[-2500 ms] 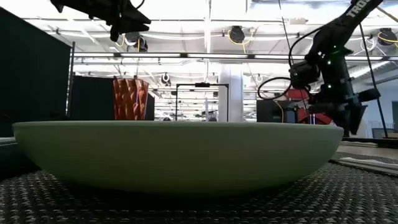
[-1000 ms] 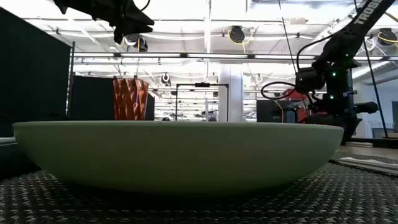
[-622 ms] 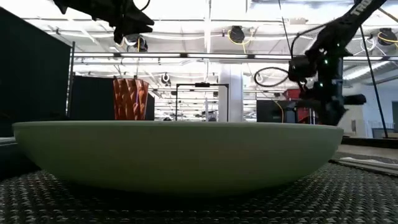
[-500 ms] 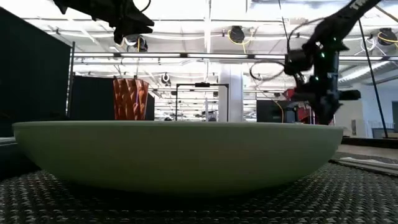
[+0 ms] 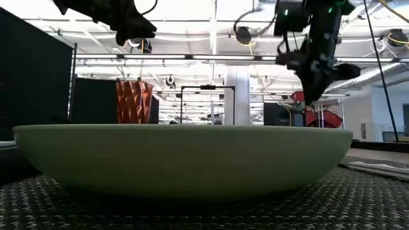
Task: Set table place
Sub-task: Put the white spoon on the gray table mat
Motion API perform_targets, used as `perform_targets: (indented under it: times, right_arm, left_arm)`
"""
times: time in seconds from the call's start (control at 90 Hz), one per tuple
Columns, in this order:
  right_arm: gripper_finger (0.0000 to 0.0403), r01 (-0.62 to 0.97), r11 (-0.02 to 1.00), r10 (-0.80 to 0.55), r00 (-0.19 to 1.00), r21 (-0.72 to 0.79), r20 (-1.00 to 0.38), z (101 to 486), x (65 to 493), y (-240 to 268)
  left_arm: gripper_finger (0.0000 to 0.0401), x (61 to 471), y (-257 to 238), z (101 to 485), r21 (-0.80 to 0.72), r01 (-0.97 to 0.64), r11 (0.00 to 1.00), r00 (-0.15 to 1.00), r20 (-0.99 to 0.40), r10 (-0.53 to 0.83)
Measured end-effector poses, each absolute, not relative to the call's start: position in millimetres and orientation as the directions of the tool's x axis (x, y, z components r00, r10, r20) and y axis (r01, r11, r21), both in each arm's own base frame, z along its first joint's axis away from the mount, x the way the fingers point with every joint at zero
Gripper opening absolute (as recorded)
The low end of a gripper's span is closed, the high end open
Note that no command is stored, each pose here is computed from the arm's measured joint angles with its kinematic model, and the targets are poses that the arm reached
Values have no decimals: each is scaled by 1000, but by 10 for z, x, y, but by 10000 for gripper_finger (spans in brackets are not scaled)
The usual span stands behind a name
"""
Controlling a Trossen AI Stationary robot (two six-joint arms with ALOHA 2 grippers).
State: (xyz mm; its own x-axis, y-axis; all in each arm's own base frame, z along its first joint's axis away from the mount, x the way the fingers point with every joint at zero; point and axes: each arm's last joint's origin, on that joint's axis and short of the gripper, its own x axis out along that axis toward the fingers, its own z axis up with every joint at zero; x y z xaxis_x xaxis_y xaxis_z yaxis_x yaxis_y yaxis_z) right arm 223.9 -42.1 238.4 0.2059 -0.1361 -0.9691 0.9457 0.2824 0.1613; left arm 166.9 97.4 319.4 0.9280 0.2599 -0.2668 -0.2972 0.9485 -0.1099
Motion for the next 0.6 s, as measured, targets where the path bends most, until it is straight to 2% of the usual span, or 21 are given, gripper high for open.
perform_targets:
  times: [0.167, 0.389, 0.6]
  right_arm:
    - [0, 957, 212, -82, 219, 198, -972, 2347, 2296, 194]
    - [0, 971, 64, -16, 231, 230, -973, 2159, 2317, 948]
    - [0, 967, -14, 39, 255, 255, -966, 1889, 2456, 1426]
  left_arm:
    - [105, 1670, 975, 3200, -72, -288, 955, 929, -261, 260]
    - [105, 1670, 975, 3200, -36, -279, 960, 930, -261, 261]
    - [105, 1672, 976, 3206, -34, -279, 960, 931, -255, 261]
